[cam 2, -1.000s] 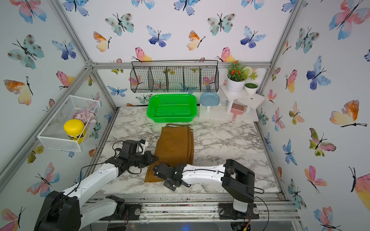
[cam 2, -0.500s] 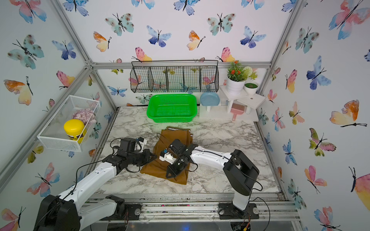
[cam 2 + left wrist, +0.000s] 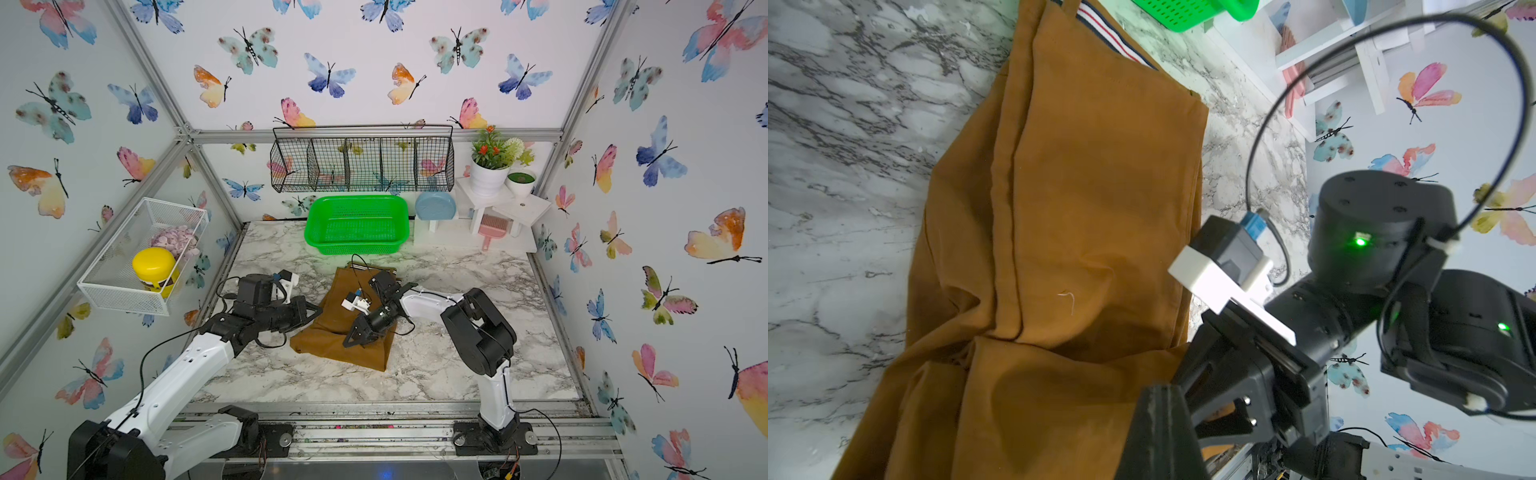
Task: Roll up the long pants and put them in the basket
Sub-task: Roll the long pant at the center of the board.
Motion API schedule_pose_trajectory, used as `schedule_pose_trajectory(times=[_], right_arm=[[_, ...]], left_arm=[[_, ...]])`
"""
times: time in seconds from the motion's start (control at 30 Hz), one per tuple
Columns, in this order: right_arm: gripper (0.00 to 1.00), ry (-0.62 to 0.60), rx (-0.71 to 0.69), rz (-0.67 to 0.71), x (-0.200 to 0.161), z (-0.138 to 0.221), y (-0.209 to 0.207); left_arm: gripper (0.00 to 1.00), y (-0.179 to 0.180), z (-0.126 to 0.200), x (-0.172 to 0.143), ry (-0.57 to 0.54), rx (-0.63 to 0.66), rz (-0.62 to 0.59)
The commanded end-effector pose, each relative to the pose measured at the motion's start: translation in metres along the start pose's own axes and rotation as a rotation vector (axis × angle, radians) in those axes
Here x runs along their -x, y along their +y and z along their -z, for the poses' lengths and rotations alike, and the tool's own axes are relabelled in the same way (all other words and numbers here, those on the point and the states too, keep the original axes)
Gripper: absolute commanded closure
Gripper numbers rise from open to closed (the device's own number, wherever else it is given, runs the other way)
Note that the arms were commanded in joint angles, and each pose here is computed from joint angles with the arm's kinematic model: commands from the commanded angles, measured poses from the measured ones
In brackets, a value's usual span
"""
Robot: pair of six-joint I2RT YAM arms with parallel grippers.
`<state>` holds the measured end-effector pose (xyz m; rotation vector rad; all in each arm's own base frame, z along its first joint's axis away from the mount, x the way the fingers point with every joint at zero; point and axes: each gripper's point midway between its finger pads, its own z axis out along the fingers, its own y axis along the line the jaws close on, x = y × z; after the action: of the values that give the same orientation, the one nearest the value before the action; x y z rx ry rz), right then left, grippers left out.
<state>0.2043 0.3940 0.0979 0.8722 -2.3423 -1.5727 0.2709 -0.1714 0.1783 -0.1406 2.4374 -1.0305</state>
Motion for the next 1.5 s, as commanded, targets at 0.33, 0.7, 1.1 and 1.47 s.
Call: schedule_pose_trajectory(times=[0.33, 0.7, 1.1, 1.47], right_arm=[[0.85, -0.219, 0.002, -0.051, 0.073, 0.038, -0.051], [0.85, -0.271, -0.004, -0.136, 0.069, 0.043, -0.088], [0.85, -0.289, 0.012, -0.185, 0.059, 0.046, -0.108], [0.85, -0.274, 0.003, -0.192, 0.056, 0.040, -0.120]], left_arm=[[1.00, -0.007, 0.005, -0.005, 0.032, -0.032, -0.018], [1.00, 0.008, -0.023, -0.028, 0.125, -0.060, 0.030], [1.00, 0.024, -0.057, -0.009, 0.108, -0.016, 0.051], [1.00, 0.039, -0.083, 0.000, 0.120, 0.024, 0.059]])
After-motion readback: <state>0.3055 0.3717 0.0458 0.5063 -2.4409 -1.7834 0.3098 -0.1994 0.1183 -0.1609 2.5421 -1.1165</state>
